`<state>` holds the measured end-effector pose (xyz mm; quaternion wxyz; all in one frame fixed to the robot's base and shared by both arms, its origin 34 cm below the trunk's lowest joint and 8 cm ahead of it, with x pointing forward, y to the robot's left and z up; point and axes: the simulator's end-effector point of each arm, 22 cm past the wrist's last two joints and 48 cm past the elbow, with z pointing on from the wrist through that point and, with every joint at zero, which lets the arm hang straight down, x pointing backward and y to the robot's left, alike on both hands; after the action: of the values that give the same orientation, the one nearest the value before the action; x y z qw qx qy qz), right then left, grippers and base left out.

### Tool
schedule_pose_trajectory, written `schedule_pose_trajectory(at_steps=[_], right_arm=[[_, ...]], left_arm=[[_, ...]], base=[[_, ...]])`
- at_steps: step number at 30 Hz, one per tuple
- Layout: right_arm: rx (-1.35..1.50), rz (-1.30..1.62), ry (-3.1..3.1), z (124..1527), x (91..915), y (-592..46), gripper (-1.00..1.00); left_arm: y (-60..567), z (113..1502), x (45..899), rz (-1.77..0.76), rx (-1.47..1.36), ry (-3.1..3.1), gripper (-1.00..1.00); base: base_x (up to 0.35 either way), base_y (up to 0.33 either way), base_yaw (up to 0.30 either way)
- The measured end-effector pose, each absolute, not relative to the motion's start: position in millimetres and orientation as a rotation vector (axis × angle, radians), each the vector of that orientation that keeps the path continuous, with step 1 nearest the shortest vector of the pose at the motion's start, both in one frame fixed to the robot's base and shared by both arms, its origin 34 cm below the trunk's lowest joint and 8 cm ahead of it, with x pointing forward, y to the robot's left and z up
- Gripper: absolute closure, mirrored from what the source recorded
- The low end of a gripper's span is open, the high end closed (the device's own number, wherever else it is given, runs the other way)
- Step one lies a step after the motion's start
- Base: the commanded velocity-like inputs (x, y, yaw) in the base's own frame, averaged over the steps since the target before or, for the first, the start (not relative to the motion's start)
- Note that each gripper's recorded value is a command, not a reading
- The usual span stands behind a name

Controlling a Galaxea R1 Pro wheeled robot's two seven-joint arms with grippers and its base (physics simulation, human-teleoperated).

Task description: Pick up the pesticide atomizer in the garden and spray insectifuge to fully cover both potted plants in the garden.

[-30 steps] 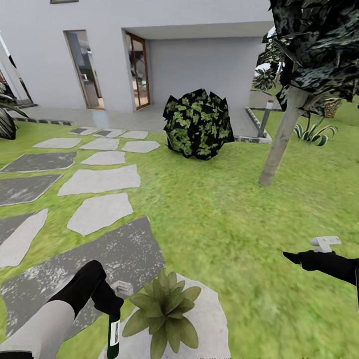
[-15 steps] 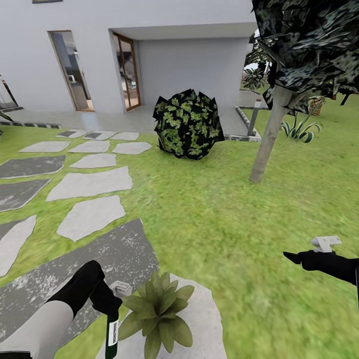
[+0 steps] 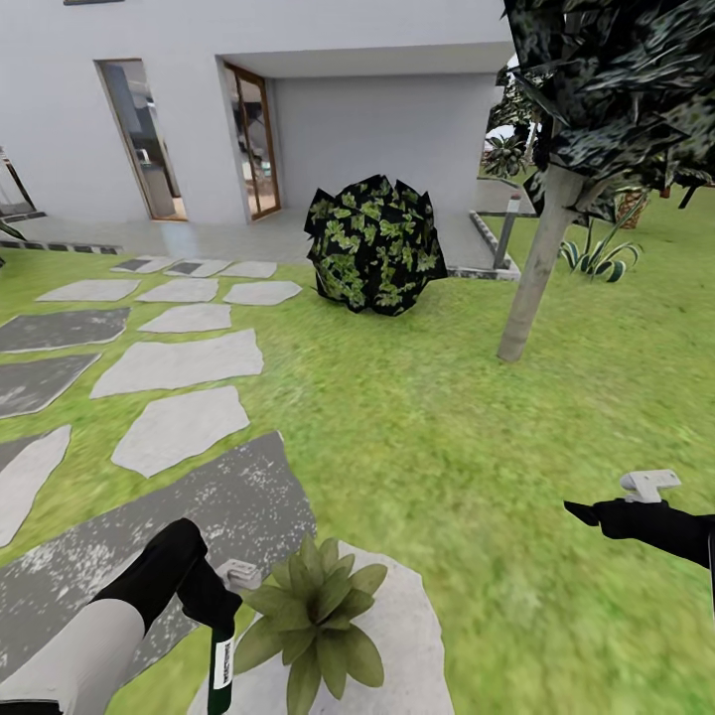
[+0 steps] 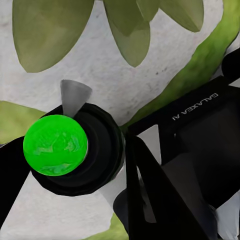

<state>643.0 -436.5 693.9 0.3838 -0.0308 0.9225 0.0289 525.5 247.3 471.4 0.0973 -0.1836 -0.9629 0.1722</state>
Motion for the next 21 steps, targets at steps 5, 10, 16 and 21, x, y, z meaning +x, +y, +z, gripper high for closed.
schedule_pose_trajectory(at_steps=[5,10,16,21], right_arm=[[-0.079,0.073,2.353,692.9,643.1,-436.7,-1.0],[-0.082,0.072,2.359,689.4,643.3,-436.6,-1.0],[-0.082,0.072,2.368,684.6,643.2,-436.7,-1.0],[-0.082,0.072,2.372,682.7,643.1,-436.8,-1.0]], left_arm=[[247.6,470.5,525.1,0.51,-0.542,-2.849,1.0],[247.6,467.9,524.0,0.511,-0.539,-2.843,1.0],[248.4,464.5,522.4,0.51,-0.535,-2.835,1.0],[249.1,463.6,522.2,0.51,-0.531,-2.833,1.0]], base=[[0.0,0.0,0.0],[0.0,0.0,0.0],[0.0,0.0,0.0],[0.004,0.001,0.0]])
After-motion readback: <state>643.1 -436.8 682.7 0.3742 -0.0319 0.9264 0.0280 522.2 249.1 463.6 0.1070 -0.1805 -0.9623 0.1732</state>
